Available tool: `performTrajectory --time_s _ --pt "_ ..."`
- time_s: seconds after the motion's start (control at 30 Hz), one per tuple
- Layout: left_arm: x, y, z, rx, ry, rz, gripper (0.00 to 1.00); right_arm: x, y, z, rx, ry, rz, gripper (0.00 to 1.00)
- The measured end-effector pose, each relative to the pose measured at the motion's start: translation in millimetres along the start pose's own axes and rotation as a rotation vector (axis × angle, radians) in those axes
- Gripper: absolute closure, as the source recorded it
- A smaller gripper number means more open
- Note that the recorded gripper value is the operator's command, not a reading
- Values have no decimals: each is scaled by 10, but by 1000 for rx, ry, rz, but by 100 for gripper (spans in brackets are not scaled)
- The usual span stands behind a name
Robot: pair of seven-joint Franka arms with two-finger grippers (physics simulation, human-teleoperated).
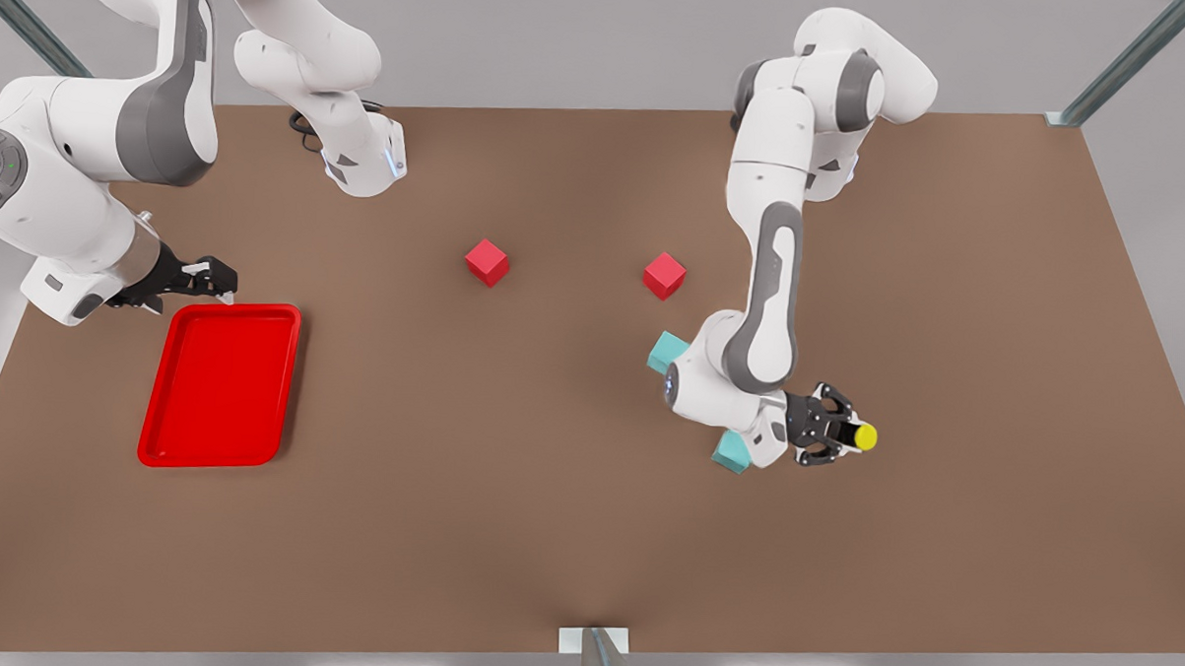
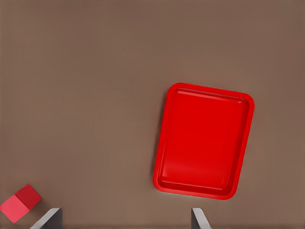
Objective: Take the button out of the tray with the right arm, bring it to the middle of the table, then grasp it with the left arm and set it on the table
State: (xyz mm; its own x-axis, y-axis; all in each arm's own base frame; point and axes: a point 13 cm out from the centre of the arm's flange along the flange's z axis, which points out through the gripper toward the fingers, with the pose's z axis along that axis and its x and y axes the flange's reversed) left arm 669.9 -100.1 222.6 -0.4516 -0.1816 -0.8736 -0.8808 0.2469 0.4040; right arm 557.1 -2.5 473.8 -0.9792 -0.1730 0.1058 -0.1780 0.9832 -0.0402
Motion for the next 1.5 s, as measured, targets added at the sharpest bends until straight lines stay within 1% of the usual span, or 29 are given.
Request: performTrajectory --time_s 0.1,0.17,0.37,0.6,0.7,0.87,1.2,1.4,1.5 --pt "-44 80 507 -92 -52 -69 61 1 1 0 0 0 0 0" --pt "-62 103 732 -125 -85 -110 61 1 1 0 0 1 0 0" --pt "10 54 1133 -145 -157 -209 61 -2 16 -1 1 0 -4 0" --pt "-130 88 2079 -166 -195 -291 61 -2 26 -1 1 1 -5 0" --pt "66 40 2340 -161 -224 -279 61 -2 27 0 1 1 -6 0" --pt "425 -56 2522 -141 -271 -261 61 -5 32 7 1 3 -7 0" --pt "637 -104 2680 -118 -298 -320 61 -1 65 9 1 7 -12 0" --pt "694 -197 2691 -84 -273 -393 61 3 73 30 1 15 -13 0" --pt "791 -230 2711 -73 -263 -412 58 3 69 32 0 16 -12 0"
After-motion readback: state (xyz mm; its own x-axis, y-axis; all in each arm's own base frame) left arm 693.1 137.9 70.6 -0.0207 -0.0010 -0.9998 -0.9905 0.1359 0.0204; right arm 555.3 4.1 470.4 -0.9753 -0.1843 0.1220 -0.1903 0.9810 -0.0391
